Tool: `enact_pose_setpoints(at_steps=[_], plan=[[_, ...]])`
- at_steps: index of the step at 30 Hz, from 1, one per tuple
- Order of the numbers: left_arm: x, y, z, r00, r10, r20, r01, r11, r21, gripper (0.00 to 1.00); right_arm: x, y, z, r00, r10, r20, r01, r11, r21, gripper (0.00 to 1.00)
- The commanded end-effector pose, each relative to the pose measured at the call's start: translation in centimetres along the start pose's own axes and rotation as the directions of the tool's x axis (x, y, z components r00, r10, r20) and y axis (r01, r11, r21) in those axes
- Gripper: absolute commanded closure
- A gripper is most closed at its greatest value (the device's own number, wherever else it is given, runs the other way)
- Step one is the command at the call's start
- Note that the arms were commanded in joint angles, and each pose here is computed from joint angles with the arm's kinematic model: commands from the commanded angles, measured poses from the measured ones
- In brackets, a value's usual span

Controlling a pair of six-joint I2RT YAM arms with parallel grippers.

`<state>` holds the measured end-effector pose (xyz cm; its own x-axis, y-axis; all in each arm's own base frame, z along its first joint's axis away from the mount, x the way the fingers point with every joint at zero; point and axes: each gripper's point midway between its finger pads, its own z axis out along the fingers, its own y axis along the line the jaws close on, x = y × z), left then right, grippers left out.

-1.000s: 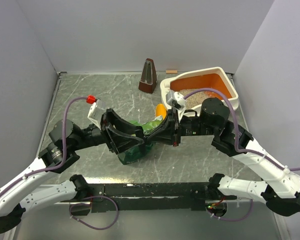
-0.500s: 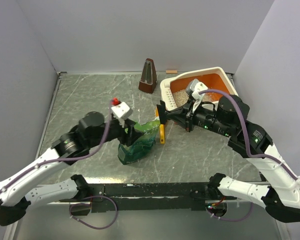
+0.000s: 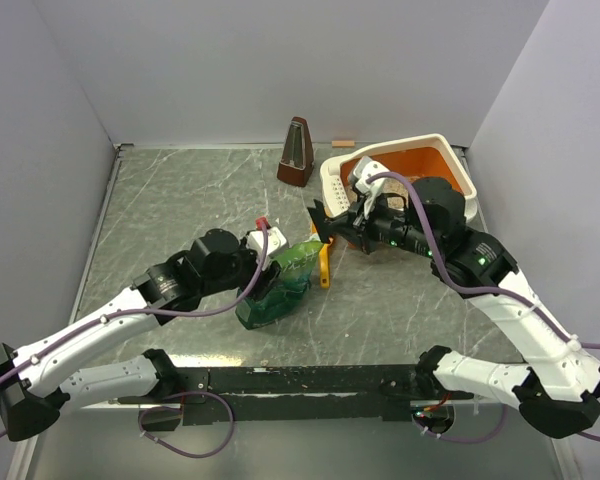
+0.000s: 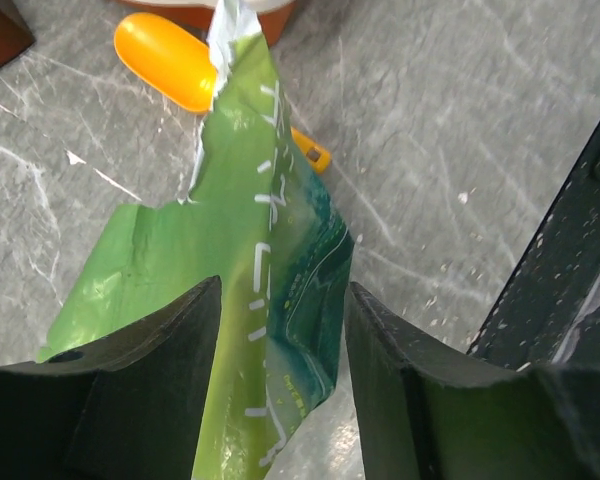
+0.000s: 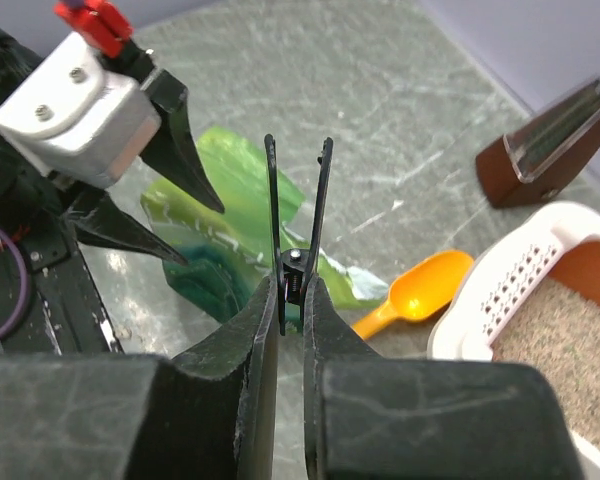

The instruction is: Fill the litter box with clean litter

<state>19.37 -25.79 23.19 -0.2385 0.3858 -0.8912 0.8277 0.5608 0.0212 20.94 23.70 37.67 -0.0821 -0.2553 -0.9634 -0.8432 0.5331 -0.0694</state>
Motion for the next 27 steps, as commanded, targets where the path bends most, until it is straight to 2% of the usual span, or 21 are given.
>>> enact_pose_setpoints(at_steps=[1,6,7,11,14,19,23,27], plan=[[0.7,0.2,0.4,0.999,0.05,-0.002,-0.05,0.999,-0.002,0.44,-0.5,-0.3,0.3,0.999,-0.01,0.036,0.01,1.0,-0.014,1.0],[2.2,0.6,1.2,0.997,0.052,-0.056,-0.053,0.998,-0.02,0.48,-0.2,-0.3,0.7,1.0,-0.005,0.029,0.006,0.999,-0.042,1.0],[2.5,0.7,1.4,0.997,0.054,-0.063,-0.056,0.998,-0.025,0.51,0.0,-0.2,0.9,1.0,-0.004,0.023,0.005,0.999,-0.051,1.0],[4.2,1.0,2.1,0.99,0.064,-0.127,-0.069,0.997,-0.035,0.81,0.9,-0.3,1.7,1.0,-0.007,-0.01,0.006,0.997,-0.074,1.0],[5.9,1.6,2.5,0.982,0.07,-0.177,-0.083,0.995,-0.062,0.89,1.6,-0.6,2.2,1.0,-0.009,-0.019,0.008,0.997,-0.082,1.0],[6.7,1.9,2.5,0.98,0.072,-0.187,-0.087,0.993,-0.076,0.93,4.0,-1.5,3.4,0.993,-0.029,-0.11,0.014,0.992,-0.129,1.0],[6.9,1.7,2.5,0.981,0.062,-0.184,-0.077,0.994,-0.074,0.99,5.1,-0.6,4.5,0.988,-0.11,-0.107,0.083,0.968,-0.235,1.0],[7.1,1.5,2.4,0.982,0.051,-0.184,-0.065,0.996,-0.068,0.99,5.5,0.3,5.3,0.979,-0.195,-0.06,0.162,0.922,-0.351,1.0]])
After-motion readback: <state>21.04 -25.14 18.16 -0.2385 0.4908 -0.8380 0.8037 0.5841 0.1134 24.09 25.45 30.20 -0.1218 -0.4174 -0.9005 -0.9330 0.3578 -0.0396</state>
